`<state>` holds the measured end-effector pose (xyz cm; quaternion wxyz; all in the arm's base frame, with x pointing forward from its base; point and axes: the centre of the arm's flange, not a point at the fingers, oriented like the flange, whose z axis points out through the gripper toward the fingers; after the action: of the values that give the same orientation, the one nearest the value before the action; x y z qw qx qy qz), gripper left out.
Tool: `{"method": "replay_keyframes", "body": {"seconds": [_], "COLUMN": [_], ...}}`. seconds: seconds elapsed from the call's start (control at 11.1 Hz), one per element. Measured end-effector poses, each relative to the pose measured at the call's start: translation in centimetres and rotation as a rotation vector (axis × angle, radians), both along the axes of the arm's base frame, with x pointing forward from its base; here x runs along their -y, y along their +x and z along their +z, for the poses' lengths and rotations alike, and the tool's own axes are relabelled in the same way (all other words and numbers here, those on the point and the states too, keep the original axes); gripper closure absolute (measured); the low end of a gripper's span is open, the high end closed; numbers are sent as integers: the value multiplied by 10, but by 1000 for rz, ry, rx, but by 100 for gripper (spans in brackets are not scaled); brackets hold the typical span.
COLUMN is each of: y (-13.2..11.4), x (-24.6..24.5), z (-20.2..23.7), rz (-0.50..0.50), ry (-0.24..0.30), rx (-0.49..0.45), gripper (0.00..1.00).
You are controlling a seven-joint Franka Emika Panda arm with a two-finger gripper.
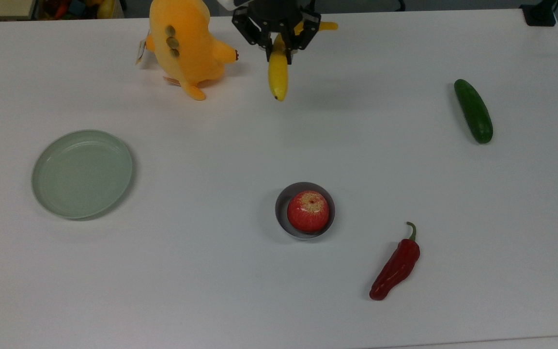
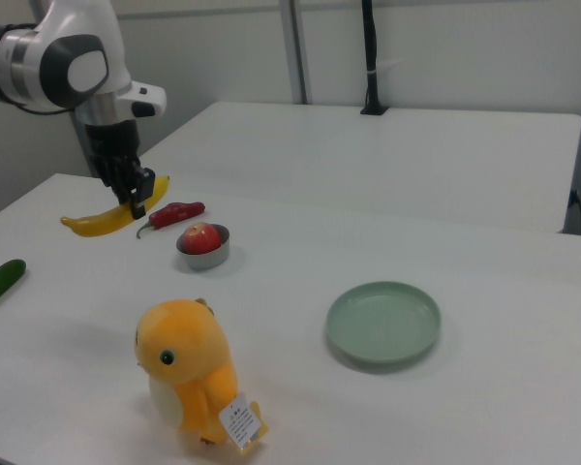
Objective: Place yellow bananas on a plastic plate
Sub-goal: 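Lift the banana and carry it over the pale green plate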
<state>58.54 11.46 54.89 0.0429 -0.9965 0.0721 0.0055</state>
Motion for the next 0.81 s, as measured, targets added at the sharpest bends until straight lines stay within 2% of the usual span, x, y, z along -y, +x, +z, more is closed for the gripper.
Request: {"method": "replay_keyframes", "body": {"seconds": [0.27,0.45,0.81], "y": [15,29,58], "x": [63,118,198], "z": [19,17,-13], "rz": [12,21,95], "ry": [53,48,17], "rx": [24,44,42], "gripper": [68,68,68]}}
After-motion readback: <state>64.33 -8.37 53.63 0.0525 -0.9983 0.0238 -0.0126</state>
